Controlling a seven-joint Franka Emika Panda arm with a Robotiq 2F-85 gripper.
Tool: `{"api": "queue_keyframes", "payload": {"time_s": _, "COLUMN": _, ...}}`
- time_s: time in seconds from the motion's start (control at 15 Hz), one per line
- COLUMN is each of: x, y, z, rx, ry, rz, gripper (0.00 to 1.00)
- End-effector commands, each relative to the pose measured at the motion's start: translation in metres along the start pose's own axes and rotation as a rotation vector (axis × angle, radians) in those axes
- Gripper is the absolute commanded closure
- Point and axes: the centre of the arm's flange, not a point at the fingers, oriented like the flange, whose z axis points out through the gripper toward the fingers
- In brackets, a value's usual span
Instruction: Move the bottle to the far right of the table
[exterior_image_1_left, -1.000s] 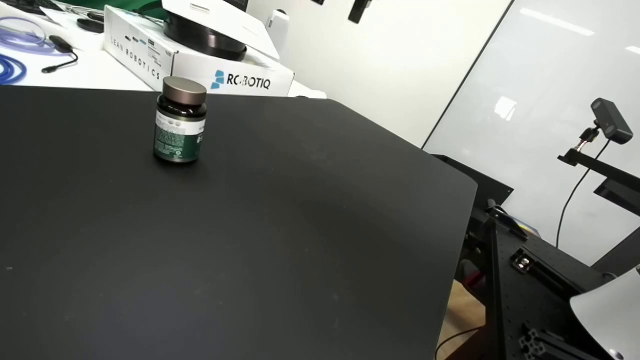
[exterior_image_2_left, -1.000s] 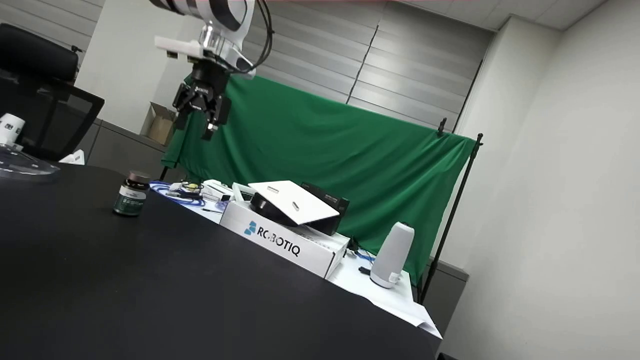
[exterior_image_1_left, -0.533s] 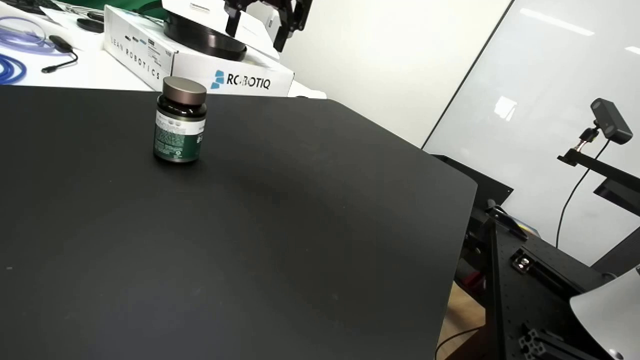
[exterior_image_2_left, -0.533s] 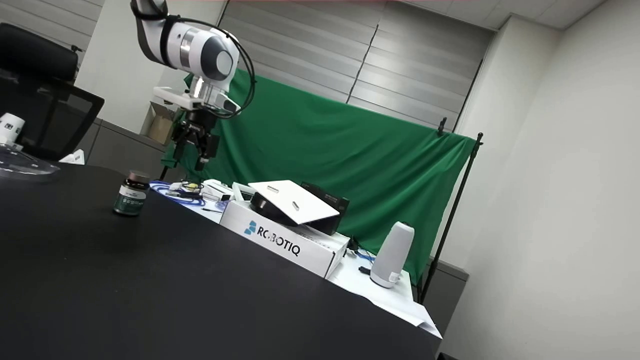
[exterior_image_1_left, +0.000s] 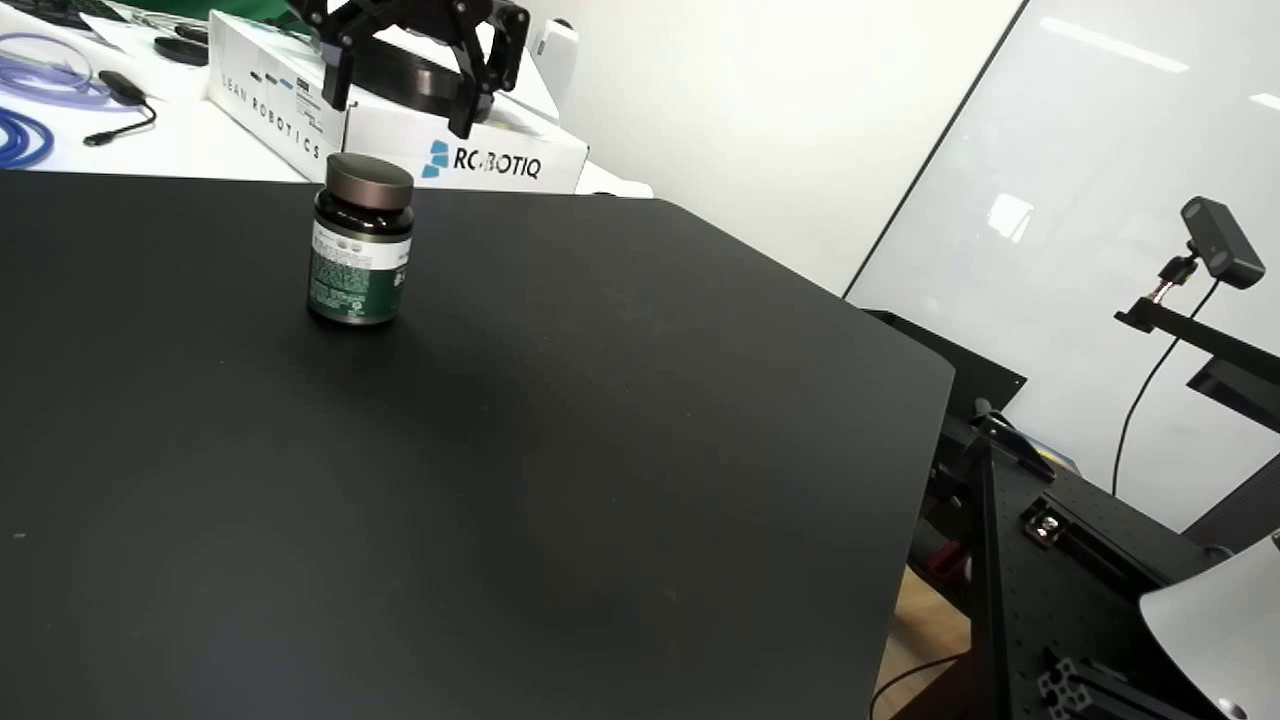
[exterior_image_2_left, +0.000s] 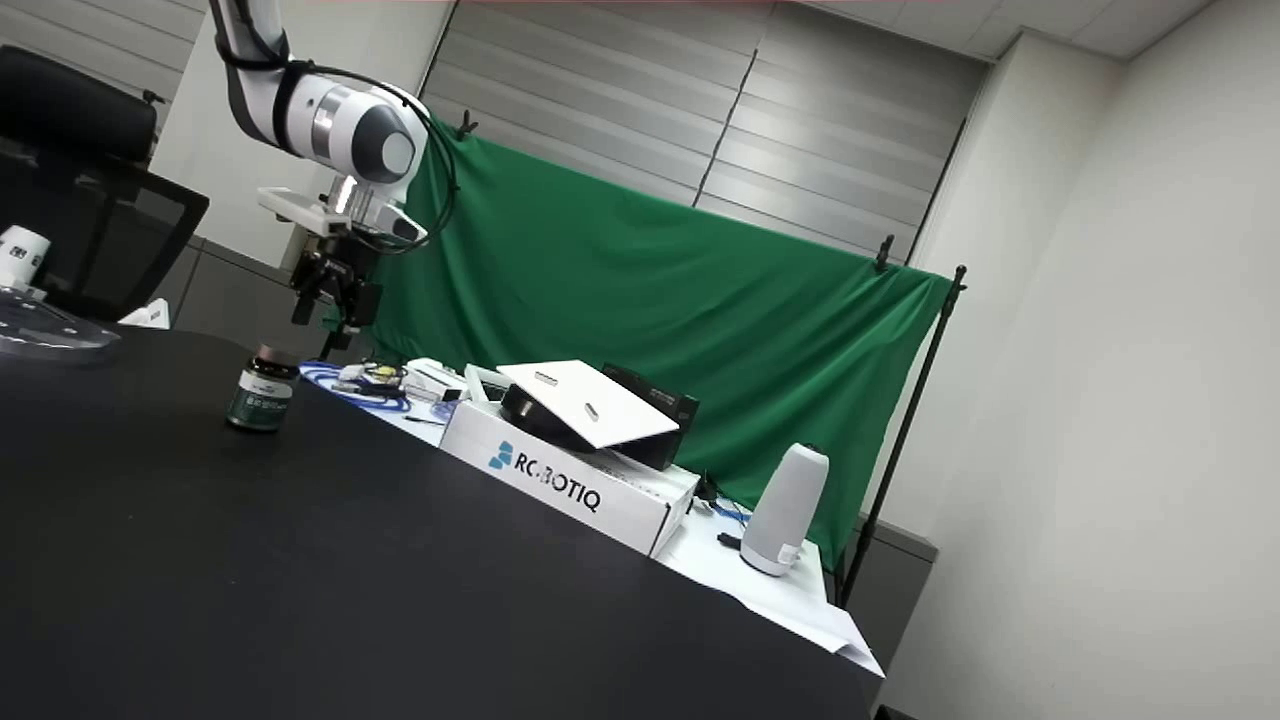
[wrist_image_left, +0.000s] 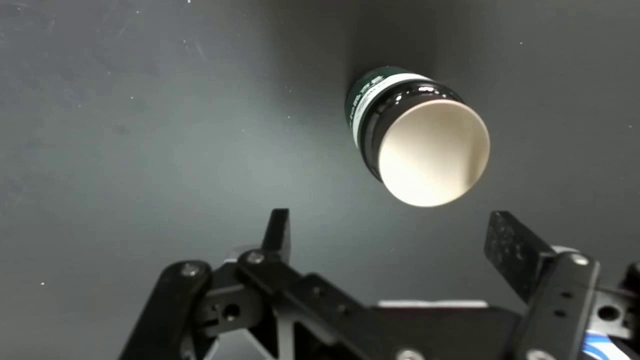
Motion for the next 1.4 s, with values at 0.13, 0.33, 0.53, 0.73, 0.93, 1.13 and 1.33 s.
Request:
{"api": "queue_keyframes", "payload": {"time_s": 0.13, "x": 0.016, "y": -0.016, "z": 0.019, "rx": 0.012, "ry": -0.04, "rz": 0.035, "gripper": 0.0}}
{"api": "queue_keyframes", "payload": {"time_s": 0.33, "x": 0.014, "y": -0.021, "z": 0.028, "rx": 0.013, "ry": -0.062, "rz": 0.038, "gripper": 0.0}}
{"api": "queue_keyframes", "payload": {"time_s": 0.53, "x": 0.008, "y": -0.026, "z": 0.034, "rx": 0.006, "ry": -0.072, "rz": 0.032, "gripper": 0.0}}
{"api": "queue_keyframes", "payload": {"time_s": 0.73, "x": 0.002, "y": -0.031, "z": 0.041, "rx": -0.005, "ry": -0.075, "rz": 0.021, "gripper": 0.25}}
{"api": "queue_keyframes", "payload": {"time_s": 0.93, "x": -0.003, "y": -0.035, "z": 0.044, "rx": -0.011, "ry": -0.085, "rz": 0.016, "gripper": 0.4}}
{"api": "queue_keyframes", "payload": {"time_s": 1.13, "x": -0.007, "y": -0.038, "z": 0.039, "rx": -0.015, "ry": -0.081, "rz": 0.007, "gripper": 0.61}}
{"api": "queue_keyframes", "payload": {"time_s": 1.33, "x": -0.01, "y": -0.036, "z": 0.025, "rx": -0.019, "ry": -0.072, "rz": -0.008, "gripper": 0.64}}
